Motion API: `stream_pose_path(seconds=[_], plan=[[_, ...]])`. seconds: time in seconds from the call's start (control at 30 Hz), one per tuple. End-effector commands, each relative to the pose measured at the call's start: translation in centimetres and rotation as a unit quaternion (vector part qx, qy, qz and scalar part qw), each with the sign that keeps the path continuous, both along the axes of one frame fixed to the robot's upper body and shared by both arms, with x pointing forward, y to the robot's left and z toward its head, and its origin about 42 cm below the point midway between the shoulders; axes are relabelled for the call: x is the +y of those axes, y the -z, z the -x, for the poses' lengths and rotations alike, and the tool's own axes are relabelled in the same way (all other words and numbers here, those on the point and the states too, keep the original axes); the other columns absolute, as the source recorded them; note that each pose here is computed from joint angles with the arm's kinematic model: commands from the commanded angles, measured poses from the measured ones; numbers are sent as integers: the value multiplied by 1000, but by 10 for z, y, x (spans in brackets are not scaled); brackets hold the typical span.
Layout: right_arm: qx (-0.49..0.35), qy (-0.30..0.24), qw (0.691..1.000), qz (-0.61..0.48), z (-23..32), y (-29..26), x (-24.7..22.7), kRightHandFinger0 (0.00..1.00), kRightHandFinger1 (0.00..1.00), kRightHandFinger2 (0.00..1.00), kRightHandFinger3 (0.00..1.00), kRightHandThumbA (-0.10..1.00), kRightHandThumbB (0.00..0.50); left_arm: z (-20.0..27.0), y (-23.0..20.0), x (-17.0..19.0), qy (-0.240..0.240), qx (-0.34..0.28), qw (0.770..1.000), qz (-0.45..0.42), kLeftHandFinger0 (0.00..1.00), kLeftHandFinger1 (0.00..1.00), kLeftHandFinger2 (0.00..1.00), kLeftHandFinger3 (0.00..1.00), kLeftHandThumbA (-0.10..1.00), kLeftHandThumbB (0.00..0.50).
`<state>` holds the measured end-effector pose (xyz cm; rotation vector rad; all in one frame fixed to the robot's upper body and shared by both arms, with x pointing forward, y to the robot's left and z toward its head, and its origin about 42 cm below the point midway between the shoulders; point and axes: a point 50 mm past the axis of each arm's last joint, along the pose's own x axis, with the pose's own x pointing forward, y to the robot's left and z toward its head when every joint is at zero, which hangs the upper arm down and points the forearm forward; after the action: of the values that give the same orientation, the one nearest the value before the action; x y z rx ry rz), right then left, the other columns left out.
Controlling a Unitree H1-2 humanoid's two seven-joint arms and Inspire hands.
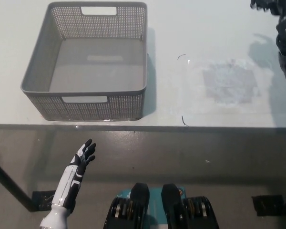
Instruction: Use the right hand to pick up a webcam and put it into a container on the left side
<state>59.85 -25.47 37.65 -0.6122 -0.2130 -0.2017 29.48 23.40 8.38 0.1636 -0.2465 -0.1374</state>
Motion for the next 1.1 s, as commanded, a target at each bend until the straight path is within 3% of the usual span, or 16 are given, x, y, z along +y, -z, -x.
stream_pose_path(seconds=[0.0, 0.13, 0.2, 0.37, 0.43, 0.53, 0.67, 0.8, 1.07], plan=[[-115, -56, 992, -11, 3, -79, 44, 0, 414, 866, 866, -100, 178, -5, -12, 4, 8, -31, 999, -6, 1000, 1000, 1000, 1000, 986, 150], [-145, -111, 983, -30, 13, -94, 81, 0, 426, 832, 806, -100, 178, -5, -12, 3, 10, -27, 1000, -9, 1000, 1000, 1000, 1000, 997, 162], [-150, -134, 979, -26, 18, -100, 100, 0, 424, 842, 825, -100, 168, -6, -12, 2, 11, -27, 1000, -11, 1000, 1000, 1000, 1000, 999, 162], [-148, -167, 974, -28, 28, -112, 157, 0, 393, 820, 780, -100, 215, -6, -13, 3, 12, -31, 999, -11, 1000, 1000, 1000, 1000, 1000, 165], [-147, -195, 969, -37, 31, -109, 179, 0, 376, 799, 756, -100, 190, -6, -12, 3, 13, -31, 999, -13, 1000, 1000, 1000, 1000, 1000, 161], [-141, -216, 966, -33, 38, -104, 209, 0, 408, 842, 797, -100, 182, -6, -11, 2, 14, -29, 999, -12, 1000, 1000, 1000, 1000, 992, 149], [-132, -254, 958, -13, 48, -94, 253, 0, 384, 822, 776, -100, 191, -5, -8, 2, 16, -25, 999, -10, 1000, 1000, 1000, 1000, 982, 142], [-108, -269, 957, -8, 53, -81, 279, 0, 385, 844, 813, -100, 180, -5, -7, 1, 16, -24, 1000, -12, 1000, 1000, 1000, 1000, 975, 149], [-72, -276, 958, 38, 57, -46, 309, 0, 331, 756, 760, -100, 206, -6, -8, -1, 22, -26, 999, -13, 1000, 1000, 1000, 1000, 968, 148]])
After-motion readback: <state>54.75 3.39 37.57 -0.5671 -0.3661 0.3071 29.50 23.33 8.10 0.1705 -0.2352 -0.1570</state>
